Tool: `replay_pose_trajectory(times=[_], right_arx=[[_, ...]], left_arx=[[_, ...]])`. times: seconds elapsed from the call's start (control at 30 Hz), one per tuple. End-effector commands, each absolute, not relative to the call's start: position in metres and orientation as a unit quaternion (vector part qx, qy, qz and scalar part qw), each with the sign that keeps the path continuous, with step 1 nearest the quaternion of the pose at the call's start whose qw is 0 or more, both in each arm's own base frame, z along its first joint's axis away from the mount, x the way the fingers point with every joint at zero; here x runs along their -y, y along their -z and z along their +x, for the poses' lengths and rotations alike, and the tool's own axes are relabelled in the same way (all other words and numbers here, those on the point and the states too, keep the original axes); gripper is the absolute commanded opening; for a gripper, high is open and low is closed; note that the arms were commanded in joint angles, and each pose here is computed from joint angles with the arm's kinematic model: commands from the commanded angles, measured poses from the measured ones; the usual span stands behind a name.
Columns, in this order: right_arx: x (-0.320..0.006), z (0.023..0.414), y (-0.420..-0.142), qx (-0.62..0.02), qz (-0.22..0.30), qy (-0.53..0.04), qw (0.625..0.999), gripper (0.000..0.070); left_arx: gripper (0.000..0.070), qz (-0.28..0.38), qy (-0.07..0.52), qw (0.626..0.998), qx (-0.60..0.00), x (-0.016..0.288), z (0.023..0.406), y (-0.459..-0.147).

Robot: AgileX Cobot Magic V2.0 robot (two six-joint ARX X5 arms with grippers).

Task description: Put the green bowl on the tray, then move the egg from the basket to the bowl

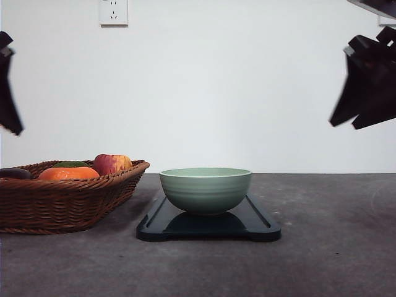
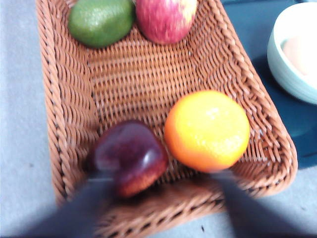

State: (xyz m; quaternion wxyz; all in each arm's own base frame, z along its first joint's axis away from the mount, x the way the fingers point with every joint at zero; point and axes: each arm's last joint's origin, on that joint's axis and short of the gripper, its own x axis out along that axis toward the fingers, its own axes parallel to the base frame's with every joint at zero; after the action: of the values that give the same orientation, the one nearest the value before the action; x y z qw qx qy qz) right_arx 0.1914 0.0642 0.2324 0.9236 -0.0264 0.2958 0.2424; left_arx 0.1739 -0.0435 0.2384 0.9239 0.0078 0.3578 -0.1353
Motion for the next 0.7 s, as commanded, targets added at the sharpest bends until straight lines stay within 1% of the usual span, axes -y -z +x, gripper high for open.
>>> replay_pose_trajectory(times=[0.0,0.03,0.5,0.67], right_arx=[[-0.0658,0.1928,-0.2343,-0.291,-0.029,-0.248,0.924,0.0027],[-0.0658,0.1927,-0.2343,-0.291,-0.028,-0.249,0.923,0.0027],[-0.0658,0.1934,-0.2355,-0.285,-0.029,-0.245,0.926,0.0027],[-0.0658,0.1934,-0.2355,-0.285,-0.029,-0.246,0.926,0.0027]], left_arx=[[0.0029,0.010,0.135,0.925,-0.356,0.0439,0.1753,-0.2393],[0.0018,0.010,0.135,0.925,-0.356,0.0439,0.1753,-0.2393],[0.0019,0.009,0.136,0.926,-0.352,0.0442,0.1752,-0.2404],[0.0020,0.009,0.131,0.935,-0.330,0.0398,0.1706,-0.2450]])
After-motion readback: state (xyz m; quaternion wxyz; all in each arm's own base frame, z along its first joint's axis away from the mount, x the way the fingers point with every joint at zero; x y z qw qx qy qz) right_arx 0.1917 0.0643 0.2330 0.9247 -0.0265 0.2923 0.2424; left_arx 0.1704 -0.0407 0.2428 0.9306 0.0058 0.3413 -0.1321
